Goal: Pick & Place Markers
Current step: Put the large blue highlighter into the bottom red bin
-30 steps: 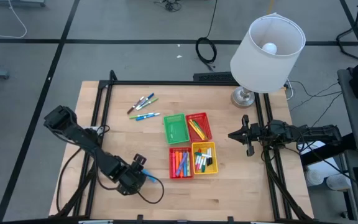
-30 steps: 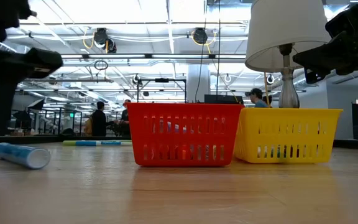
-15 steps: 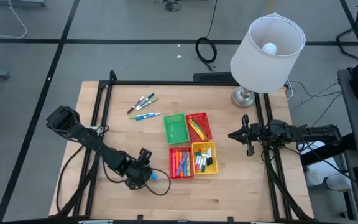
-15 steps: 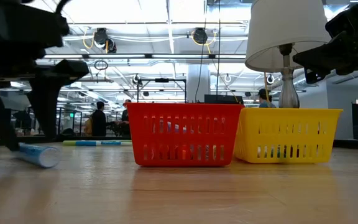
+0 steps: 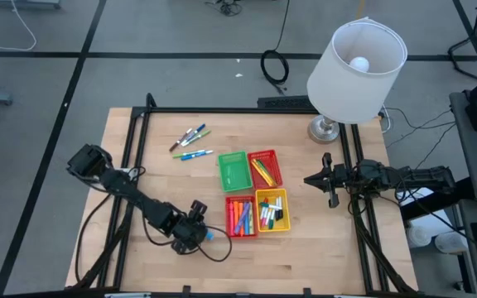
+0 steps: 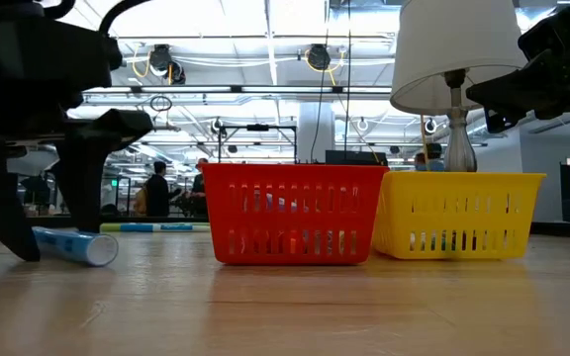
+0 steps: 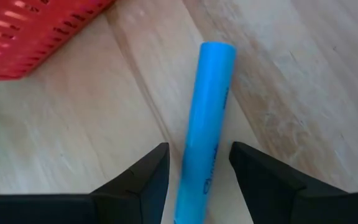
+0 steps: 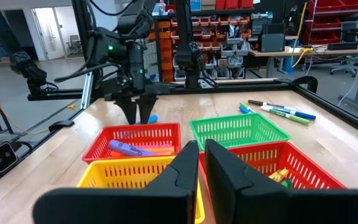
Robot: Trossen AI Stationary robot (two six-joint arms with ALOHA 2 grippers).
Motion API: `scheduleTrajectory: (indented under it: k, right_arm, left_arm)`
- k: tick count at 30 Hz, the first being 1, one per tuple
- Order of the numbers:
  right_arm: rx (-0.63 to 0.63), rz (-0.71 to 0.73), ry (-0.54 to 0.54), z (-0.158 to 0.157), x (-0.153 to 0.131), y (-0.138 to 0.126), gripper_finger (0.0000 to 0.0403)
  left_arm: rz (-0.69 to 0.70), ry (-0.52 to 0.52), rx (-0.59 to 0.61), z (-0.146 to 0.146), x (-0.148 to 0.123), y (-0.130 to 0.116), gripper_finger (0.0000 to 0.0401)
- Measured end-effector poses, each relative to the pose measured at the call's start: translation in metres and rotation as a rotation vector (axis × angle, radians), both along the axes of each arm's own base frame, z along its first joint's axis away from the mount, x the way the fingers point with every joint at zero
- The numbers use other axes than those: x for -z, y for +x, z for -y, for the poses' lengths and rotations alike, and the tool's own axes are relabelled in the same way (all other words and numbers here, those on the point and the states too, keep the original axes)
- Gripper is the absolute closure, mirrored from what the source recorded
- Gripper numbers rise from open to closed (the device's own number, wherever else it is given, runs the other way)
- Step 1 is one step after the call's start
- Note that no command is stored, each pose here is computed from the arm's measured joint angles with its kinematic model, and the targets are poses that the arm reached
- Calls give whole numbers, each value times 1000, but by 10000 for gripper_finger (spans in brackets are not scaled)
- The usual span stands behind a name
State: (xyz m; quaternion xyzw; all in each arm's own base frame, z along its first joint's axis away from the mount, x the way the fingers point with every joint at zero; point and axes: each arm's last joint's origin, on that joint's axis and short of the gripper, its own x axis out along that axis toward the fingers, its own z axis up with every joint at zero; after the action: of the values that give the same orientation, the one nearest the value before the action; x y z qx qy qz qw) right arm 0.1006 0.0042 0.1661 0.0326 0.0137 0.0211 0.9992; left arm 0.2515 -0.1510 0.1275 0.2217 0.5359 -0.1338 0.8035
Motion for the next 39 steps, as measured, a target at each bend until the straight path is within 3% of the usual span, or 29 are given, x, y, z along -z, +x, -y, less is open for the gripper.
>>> scheduleTrajectory:
  k: [12,17,25,31,35,39]
  right_arm:
    - [0,-1,0,0,0,0,385]
    - [0,-1,0,0,0,0,385]
    - [0,-2,0,0,0,0,385]
    - [0,-2,0,0,0,0,385]
    - [0,-2,0,0,0,0,385]
    - [0,-2,0,0,0,0,385]
  left_arm:
    - [-49,-140,-123,-15,1,9,214]
    - [-95,-227,-196,-23,1,13,233]
    - [-86,-203,-103,-23,1,14,278]
    - [-49,-215,-97,-22,1,17,314]
    - [9,-238,-178,-21,-1,21,328]
    - [36,-286,-334,-21,-1,24,319]
